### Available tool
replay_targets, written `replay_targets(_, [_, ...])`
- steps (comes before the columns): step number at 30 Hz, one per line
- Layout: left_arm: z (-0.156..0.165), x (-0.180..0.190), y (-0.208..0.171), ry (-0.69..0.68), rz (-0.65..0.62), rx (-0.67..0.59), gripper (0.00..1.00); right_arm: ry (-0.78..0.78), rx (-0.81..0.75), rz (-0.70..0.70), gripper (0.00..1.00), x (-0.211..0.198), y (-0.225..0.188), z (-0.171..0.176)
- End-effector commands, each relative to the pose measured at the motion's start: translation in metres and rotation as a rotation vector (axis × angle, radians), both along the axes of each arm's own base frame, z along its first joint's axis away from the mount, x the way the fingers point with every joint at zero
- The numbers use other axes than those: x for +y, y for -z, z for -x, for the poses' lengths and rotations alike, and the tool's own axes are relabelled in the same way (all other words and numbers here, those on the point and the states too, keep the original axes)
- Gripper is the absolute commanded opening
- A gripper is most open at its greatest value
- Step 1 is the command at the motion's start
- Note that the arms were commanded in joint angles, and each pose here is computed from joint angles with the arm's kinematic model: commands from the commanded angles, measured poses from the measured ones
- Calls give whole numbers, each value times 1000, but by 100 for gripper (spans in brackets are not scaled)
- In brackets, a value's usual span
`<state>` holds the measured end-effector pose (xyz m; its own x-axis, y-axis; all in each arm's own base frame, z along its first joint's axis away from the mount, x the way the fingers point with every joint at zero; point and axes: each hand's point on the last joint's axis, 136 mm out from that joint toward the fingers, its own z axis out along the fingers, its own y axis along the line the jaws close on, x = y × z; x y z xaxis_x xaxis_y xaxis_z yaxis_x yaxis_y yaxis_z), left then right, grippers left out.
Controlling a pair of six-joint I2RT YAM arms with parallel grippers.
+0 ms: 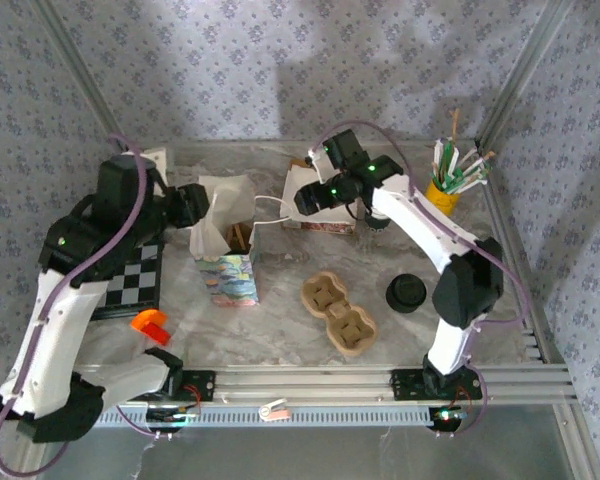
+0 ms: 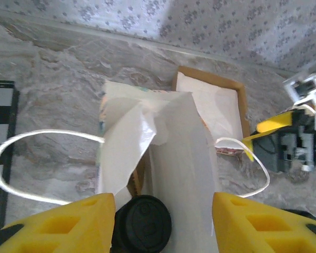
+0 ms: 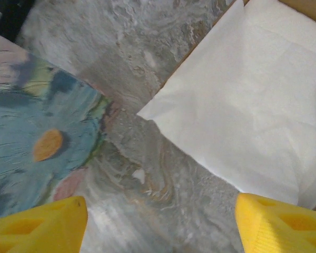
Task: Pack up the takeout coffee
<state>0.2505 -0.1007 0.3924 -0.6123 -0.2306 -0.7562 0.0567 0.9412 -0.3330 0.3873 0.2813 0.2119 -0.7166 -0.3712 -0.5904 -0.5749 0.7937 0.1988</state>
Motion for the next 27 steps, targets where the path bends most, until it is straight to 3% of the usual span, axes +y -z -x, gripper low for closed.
replay_targets(1, [1,9,16,-28,-36,42,52,-81,-45,48,79,7,25,-16])
replay_targets(10, [-13,-4,31,10,-9,57,54,-191,-73,157,83,22,78,-39])
replay_targets(19, [-16,0,35,-15,-16,53,56,-275,-60,238,88,43,118,-38])
replay_targets(22, [-15,3,34,-27,-16,49,56,-249,-69,254,82,43,122,-47])
replay_targets(27, [-14,4,33,-26,-14,43,56,-184,-65,230,60,34,115,-57])
